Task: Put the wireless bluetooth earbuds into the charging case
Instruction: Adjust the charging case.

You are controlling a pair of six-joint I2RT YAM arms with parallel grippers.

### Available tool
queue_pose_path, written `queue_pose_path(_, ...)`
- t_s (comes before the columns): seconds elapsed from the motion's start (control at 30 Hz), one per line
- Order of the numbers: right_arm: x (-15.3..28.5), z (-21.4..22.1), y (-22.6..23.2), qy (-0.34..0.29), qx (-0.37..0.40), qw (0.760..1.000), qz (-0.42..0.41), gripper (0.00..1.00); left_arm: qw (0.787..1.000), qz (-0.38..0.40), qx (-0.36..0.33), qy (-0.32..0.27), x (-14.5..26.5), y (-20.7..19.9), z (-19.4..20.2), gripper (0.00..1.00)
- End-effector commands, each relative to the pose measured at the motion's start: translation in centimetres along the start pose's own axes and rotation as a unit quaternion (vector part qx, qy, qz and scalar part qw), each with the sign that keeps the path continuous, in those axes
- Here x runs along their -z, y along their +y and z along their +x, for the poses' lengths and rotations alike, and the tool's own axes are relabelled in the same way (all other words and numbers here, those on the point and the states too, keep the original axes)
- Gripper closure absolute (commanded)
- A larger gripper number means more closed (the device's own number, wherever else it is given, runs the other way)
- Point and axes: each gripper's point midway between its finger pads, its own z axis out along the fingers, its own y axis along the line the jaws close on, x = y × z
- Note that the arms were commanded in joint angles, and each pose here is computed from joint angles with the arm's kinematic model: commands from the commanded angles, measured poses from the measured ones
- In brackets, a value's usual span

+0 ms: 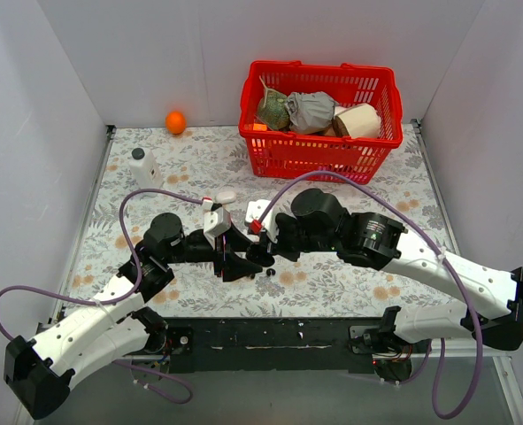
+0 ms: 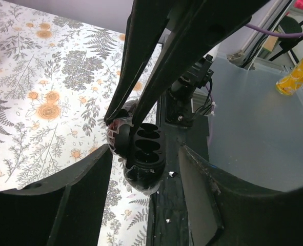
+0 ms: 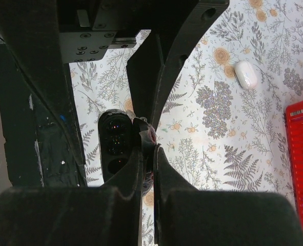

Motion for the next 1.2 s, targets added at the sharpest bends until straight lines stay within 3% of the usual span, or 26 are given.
queue_pose_path(0.0,0.1,-1.8,-0.4,-0.025,0.002,1.0,0.009,0.99,1.0,0.015,-0.026,-0.009,0.2,-0.6,-1.3,0.51)
queue_pose_path(0.23,0.0,-2.0,-0.5,-0.025,0.005,1.0,0.01,0.99,1.0,0.01,-0.025,-0.003,0.1,-0.3,-0.8,0.57)
queue_pose_path(0.3,0.0,-2.1,-0.5,-0.027,0.005,1.0,0.01,0.99,1.0,0.007,-0.021,0.0,0.1,-0.2,-0.5,0.55)
queue_pose_path(0.33,0.1,-2.2,-0.5,-0.029,0.003,1.0,0.01,0.99,1.0,0.004,-0.021,-0.001,0.1,-0.1,-0.6,0.48)
queue_pose_path(0.43,0.2,-2.4,-0.5,-0.03,0.004,0.999,0.01,0.99,1.0,-0.001,-0.015,0.0,0.0,0.1,-0.4,0.4)
queue_pose_path(0.57,0.3,-2.7,-0.6,-0.036,0.001,0.999,0.012,0.99,1.0,-0.003,-0.014,-0.003,0.0,0.3,-0.2,0.38)
queue_pose_path(1.17,0.4,-4.2,-1.0,-0.061,0.0,0.998,0.021,0.99,1.0,-0.007,-0.009,-0.003,0.0,0.5,0.5,0.39)
